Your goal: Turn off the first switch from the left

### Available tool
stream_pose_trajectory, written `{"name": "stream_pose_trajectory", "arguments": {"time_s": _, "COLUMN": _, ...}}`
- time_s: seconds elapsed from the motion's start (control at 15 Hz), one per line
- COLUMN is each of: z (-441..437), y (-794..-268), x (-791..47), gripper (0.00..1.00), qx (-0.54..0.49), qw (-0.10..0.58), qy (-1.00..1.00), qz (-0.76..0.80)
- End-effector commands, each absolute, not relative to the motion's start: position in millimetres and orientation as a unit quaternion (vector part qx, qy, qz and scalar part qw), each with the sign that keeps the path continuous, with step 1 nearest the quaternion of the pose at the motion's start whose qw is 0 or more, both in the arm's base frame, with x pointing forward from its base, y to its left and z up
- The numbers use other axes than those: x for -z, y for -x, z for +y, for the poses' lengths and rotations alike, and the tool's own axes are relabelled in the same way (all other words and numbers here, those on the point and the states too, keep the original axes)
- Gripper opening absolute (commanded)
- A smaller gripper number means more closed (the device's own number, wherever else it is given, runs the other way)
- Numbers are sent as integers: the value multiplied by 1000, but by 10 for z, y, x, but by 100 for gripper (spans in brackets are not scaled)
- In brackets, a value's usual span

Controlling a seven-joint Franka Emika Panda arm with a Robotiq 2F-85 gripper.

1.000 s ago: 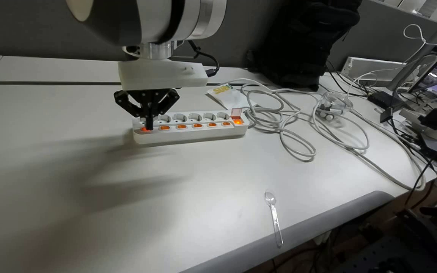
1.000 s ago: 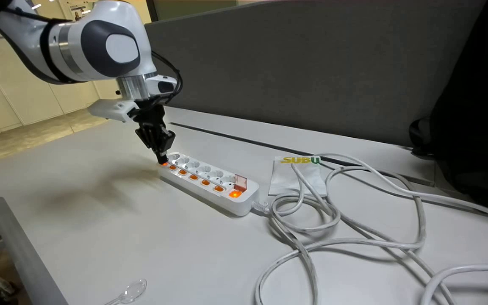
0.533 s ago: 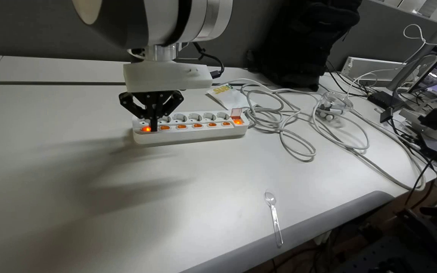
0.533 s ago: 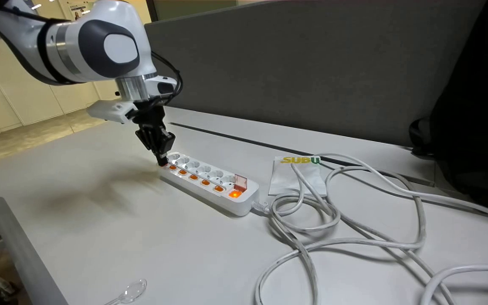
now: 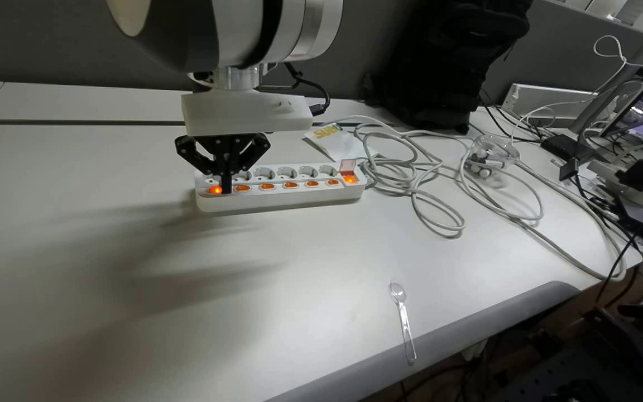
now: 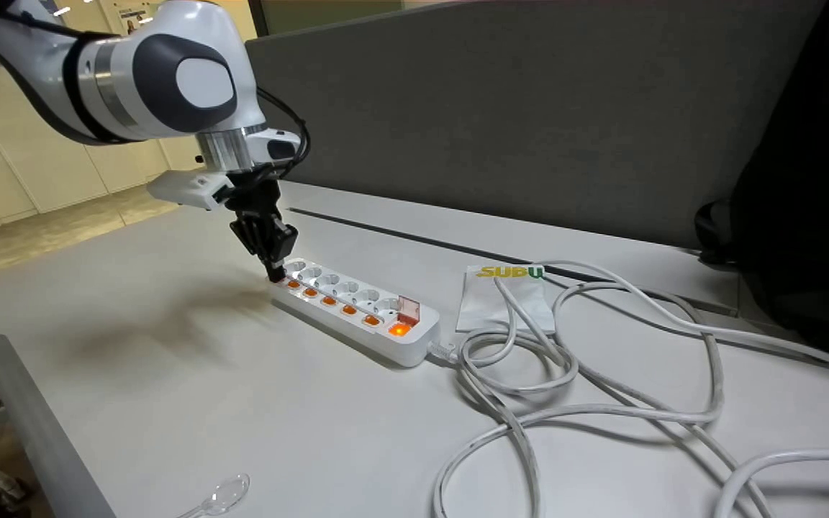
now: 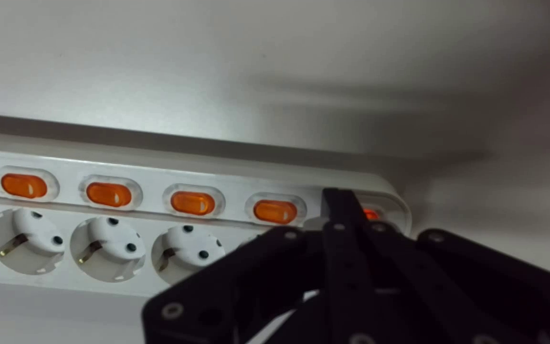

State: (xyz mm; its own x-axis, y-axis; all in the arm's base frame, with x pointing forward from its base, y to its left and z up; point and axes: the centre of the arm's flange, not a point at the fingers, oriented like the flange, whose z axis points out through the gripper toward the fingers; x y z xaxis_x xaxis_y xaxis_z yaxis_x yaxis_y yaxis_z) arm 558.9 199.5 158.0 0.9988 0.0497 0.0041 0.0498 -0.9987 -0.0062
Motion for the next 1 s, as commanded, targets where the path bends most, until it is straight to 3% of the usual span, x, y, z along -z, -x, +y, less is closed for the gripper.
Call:
{"name": "stream_pose_trajectory", "arguments": {"time_s": 0.0, "z": 1970, "y": -5525, "x": -1551, "gripper": 0, "qx": 6, "qw": 0, "qy": 1000, "qz": -12}}
{"name": "stream_pose_trajectory", "arguments": {"time_s": 0.93, "z": 1861, "y": -5540, "x": -1312, "gripper": 0, "qx": -17, "qw": 20, "qy": 1000, "qz": -15}}
